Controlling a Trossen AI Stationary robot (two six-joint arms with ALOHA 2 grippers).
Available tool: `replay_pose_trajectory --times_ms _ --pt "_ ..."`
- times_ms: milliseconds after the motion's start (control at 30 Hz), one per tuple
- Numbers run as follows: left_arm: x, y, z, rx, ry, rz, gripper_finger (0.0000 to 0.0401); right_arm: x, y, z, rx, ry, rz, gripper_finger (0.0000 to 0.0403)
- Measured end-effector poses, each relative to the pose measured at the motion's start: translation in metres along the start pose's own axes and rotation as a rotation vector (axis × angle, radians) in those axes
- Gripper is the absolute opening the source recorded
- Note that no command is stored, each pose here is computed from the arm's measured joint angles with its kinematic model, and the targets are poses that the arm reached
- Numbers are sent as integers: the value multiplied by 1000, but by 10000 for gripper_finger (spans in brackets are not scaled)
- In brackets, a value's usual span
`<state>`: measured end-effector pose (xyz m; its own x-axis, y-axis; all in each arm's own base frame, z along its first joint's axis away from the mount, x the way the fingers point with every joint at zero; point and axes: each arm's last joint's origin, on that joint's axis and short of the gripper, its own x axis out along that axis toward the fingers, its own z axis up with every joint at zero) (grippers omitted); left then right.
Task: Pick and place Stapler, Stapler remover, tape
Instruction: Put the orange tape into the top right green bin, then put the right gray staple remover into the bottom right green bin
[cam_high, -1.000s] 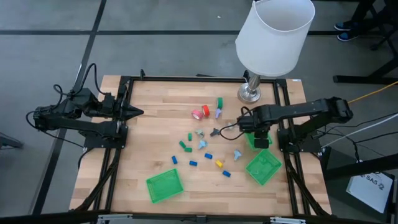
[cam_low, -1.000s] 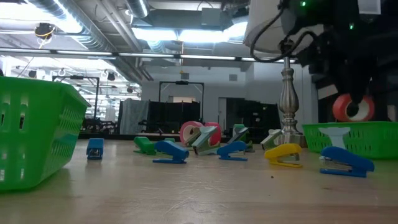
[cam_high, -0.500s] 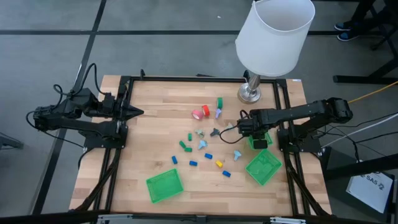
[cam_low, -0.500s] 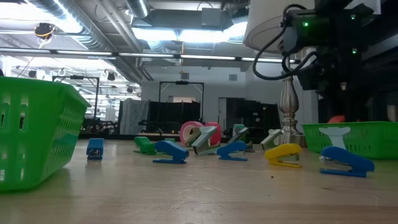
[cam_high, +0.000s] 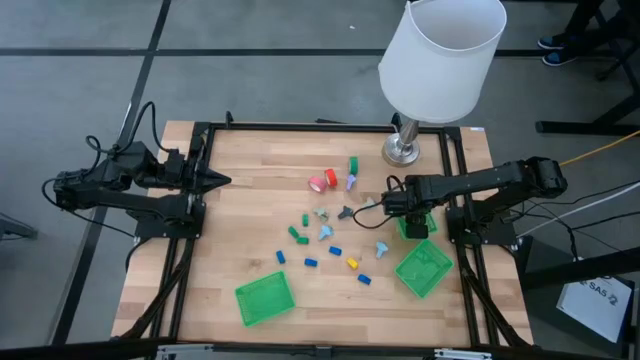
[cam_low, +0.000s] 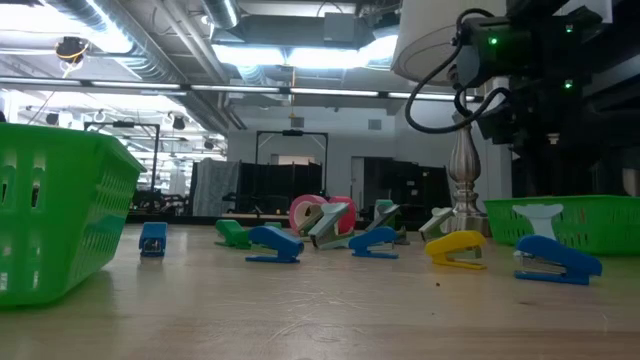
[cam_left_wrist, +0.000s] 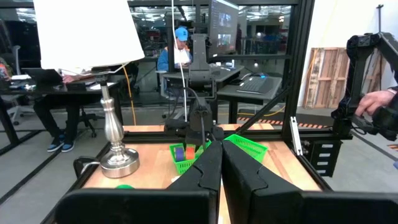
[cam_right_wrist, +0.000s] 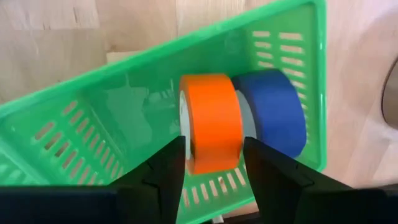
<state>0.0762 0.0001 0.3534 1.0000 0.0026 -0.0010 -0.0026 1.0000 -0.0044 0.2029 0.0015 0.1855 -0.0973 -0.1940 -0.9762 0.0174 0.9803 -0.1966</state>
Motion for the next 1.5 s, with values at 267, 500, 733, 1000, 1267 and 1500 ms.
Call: replay_pose_trajectory --times_ms 267,500,733,1000,1267,1500 --pt "0 0 0 0 0 0 6 -7 -1 0 26 6 -1 172" --pt "0 0 0 0 0 0 7 -41 -7 8 106 -30 3 173" --pt "0 0 0 0 0 0 7 -66 -11 25 224 -194 30 173" --pt "0 0 0 0 0 0 6 -66 -14 47 217 -346 44 173" --pt "0 0 0 0 0 0 7 -51 -14 69 104 -374 21 173" --pt "0 0 0 0 0 0 7 -31 -10 81 5 -299 7 173"
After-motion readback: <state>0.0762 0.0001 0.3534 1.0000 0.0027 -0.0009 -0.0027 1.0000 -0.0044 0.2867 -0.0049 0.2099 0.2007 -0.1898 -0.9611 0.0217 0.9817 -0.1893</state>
